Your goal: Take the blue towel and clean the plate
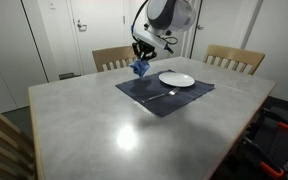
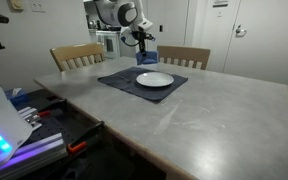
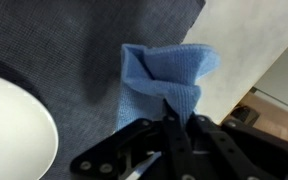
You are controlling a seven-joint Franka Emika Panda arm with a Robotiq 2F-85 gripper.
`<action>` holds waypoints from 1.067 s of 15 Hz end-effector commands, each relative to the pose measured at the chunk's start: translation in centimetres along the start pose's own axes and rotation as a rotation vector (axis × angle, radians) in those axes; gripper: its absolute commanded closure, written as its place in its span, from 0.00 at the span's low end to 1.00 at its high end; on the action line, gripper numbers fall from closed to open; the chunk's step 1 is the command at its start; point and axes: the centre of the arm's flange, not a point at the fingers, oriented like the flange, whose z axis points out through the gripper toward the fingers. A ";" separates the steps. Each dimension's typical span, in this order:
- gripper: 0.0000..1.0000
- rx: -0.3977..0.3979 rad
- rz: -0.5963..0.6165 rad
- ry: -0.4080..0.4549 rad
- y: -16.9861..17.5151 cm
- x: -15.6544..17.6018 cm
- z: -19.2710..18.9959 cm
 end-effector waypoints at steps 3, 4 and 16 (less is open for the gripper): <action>0.98 -0.049 -0.153 -0.201 -1.9 -2.1 2.7; 0.98 -0.065 -0.178 -0.232 -1.9 -2.4 3.2; 0.53 -0.226 -0.320 -0.373 -1.4 -2.4 6.3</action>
